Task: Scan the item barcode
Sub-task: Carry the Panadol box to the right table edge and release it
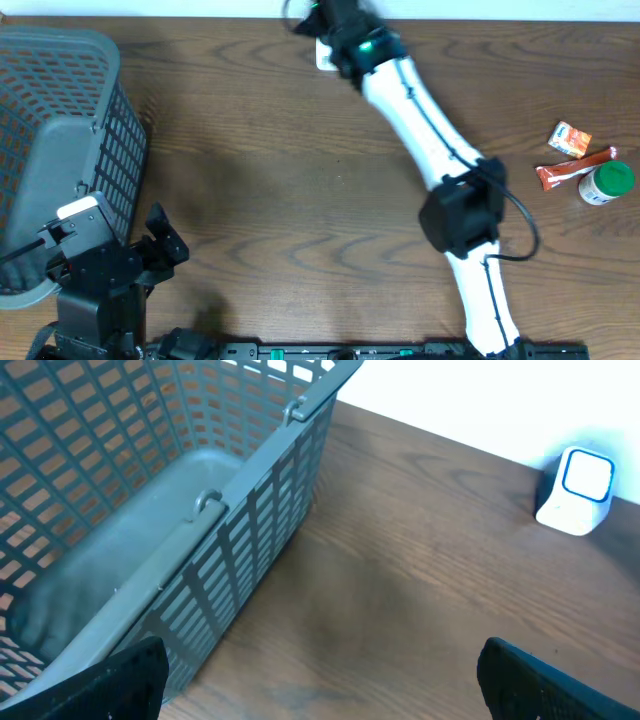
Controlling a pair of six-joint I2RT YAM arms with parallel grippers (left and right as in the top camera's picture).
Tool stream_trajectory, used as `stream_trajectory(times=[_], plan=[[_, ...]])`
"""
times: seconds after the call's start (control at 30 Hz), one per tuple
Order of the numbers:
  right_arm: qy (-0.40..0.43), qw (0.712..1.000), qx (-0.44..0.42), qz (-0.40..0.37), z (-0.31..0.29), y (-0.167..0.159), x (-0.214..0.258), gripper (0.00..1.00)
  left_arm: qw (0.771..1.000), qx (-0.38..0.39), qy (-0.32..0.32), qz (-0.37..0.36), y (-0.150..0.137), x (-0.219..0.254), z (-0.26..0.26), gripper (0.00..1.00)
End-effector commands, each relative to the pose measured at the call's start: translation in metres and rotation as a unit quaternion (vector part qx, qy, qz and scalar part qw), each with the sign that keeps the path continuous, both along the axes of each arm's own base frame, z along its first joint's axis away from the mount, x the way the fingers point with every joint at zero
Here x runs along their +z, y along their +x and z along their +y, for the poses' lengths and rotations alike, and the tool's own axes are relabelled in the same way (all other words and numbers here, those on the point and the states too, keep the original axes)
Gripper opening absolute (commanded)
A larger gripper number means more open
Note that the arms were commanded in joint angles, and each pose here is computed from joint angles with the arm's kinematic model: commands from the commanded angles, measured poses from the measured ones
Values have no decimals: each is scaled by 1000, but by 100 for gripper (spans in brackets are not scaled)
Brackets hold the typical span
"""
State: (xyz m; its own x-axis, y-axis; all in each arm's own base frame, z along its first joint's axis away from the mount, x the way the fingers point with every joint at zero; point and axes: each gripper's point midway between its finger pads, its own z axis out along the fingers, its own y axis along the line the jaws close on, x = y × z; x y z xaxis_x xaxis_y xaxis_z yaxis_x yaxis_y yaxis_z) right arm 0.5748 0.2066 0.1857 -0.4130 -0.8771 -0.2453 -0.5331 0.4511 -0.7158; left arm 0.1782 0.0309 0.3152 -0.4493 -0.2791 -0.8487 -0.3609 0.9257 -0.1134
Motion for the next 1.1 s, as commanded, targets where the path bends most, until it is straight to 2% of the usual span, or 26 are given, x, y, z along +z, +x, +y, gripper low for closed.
stream_trajectory(times=[0.0,0.13,0.23,0.3,0.43,0.53,0.57,0.6,0.7,0.77,0.87,0.9,0.93,1.07], plan=[[-1,990,-116,80,-83,-12,-39,29,1000,0,2,-5,-1,5,1,98],[46,972,-211,95,-146,-13,-52,24,1000,0,2,-5,-1,5,1,98],[92,951,-262,133,-197,-20,-72,33,1000,0,2,-5,-1,5,1,98],[111,934,-304,151,-235,-29,-85,35,1000,0,2,-5,-1,5,1,98],[140,894,-392,169,-304,-52,-110,36,1000,0,2,-5,-1,5,1,98],[183,844,-470,183,-358,-80,-126,36,1000,0,2,-5,-1,5,1,98],[194,832,-486,183,-368,-86,-127,48,1000,0,2,-5,-1,5,1,98],[213,815,-506,185,-382,-95,-127,99,1000,0,2,-5,-1,5,1,98],[259,795,-518,179,-397,-104,-110,99,1000,0,2,-5,-1,5,1,98],[313,785,-511,157,-399,-102,-84,99,1000,0,2,-5,-1,5,1,98],[430,774,-460,65,-404,-99,14,99,1000,0,2,-5,-1,5,1,98],[490,757,-432,14,-401,-103,67,99,1000,0,2,-5,-1,5,1,98],[517,749,-415,-4,-398,-107,90,99,1000,0,2,-5,-1,5,1,98],[624,728,-271,-84,-355,-145,223,99,1000,0,2,-5,-1,5,1,98]])
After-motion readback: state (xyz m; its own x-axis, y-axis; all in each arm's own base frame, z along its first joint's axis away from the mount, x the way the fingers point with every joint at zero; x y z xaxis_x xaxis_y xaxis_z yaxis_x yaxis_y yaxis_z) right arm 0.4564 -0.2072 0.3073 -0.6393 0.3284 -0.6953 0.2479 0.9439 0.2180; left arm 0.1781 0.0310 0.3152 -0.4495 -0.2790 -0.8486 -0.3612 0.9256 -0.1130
